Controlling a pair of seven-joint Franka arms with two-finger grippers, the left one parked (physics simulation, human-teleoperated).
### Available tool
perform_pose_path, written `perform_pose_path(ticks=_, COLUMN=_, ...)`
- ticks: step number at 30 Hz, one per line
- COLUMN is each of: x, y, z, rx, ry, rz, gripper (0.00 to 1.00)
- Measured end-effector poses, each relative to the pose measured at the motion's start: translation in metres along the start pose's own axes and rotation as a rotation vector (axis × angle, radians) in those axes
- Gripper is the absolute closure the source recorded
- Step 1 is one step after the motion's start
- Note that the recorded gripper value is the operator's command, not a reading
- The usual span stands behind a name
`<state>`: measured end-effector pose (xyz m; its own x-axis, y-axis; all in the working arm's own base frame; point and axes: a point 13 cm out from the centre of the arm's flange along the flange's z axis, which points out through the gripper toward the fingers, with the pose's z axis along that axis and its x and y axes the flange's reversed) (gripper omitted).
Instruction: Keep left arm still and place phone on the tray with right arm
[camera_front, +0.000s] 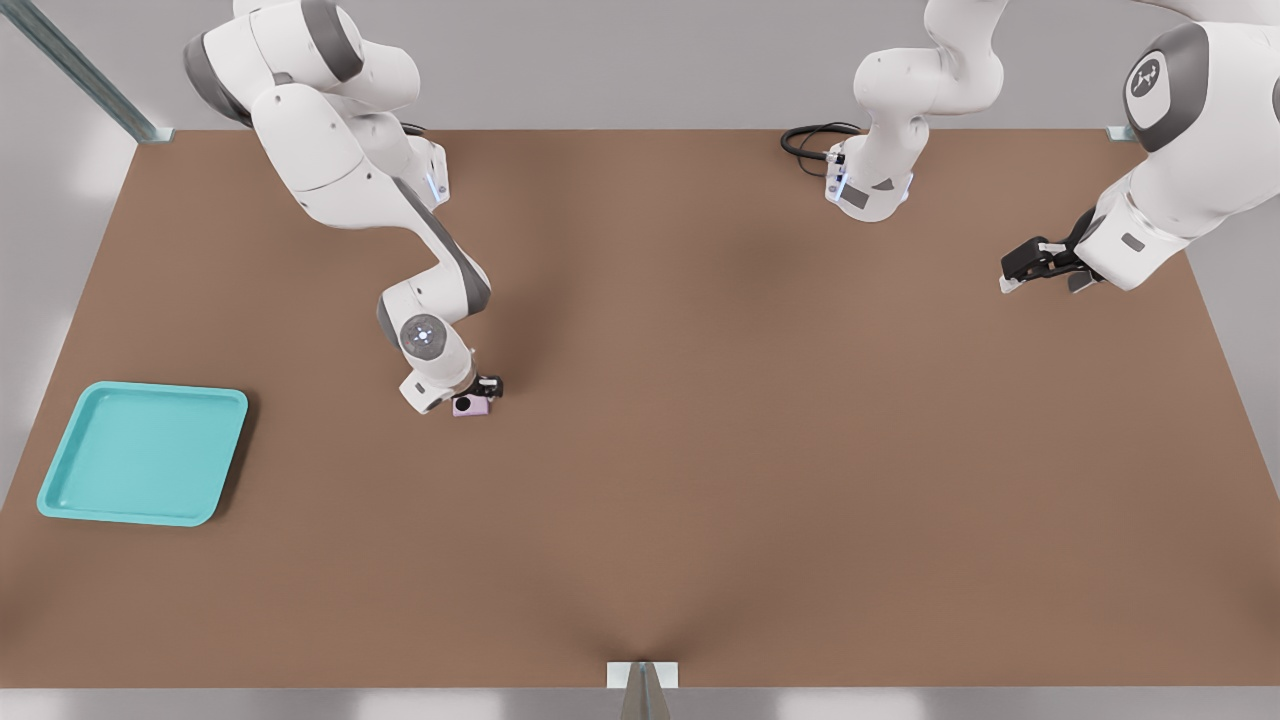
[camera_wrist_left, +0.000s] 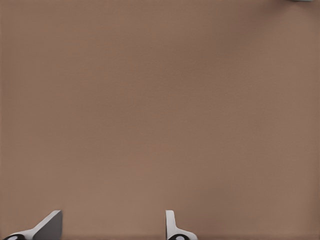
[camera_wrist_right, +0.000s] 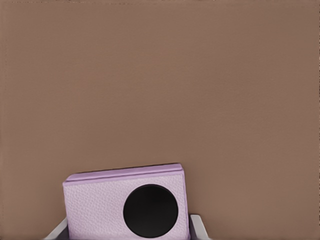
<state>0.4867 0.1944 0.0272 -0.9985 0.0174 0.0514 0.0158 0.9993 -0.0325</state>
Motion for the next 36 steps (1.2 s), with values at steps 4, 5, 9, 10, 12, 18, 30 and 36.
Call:
perform_pose_path(ticks=4, x=-0.004, y=-0.001, z=-0.007, rx=-0.002, ry=-0.013, rz=0.000, gripper=0.21)
perform_pose_path(ticks=5, x=-0.007, y=-0.002, z=-0.012, rx=-0.004, ry=-0.023, rz=0.001, gripper=0.21)
perform_pose_path(ticks=9, x=-0.042, y=-0.045, z=-0.051, rx=-0.015, ry=-0.090, rz=0.075, gripper=0.21)
perform_pose_path(ticks=10, x=-0.051, y=-0.060, z=-0.057, rx=-0.017, ry=-0.103, rz=0.099, gripper=0.21)
perform_pose_path(ticks=12, x=-0.072, y=-0.101, z=-0.068, rx=-0.020, ry=-0.126, rz=0.156, gripper=0.21)
perform_pose_path(ticks=18, x=-0.124, y=-0.258, z=-0.086, rx=-0.018, ry=-0.189, rz=0.292, gripper=0.21)
perform_pose_path(ticks=30, x=-0.123, y=-0.542, z=-0.042, rx=-0.022, ry=-0.214, rz=0.315, gripper=0.00)
perform_pose_path(ticks=36, x=-0.207, y=-0.469, z=-0.227, rx=-0.002, ry=-0.395, rz=0.012, gripper=0.00)
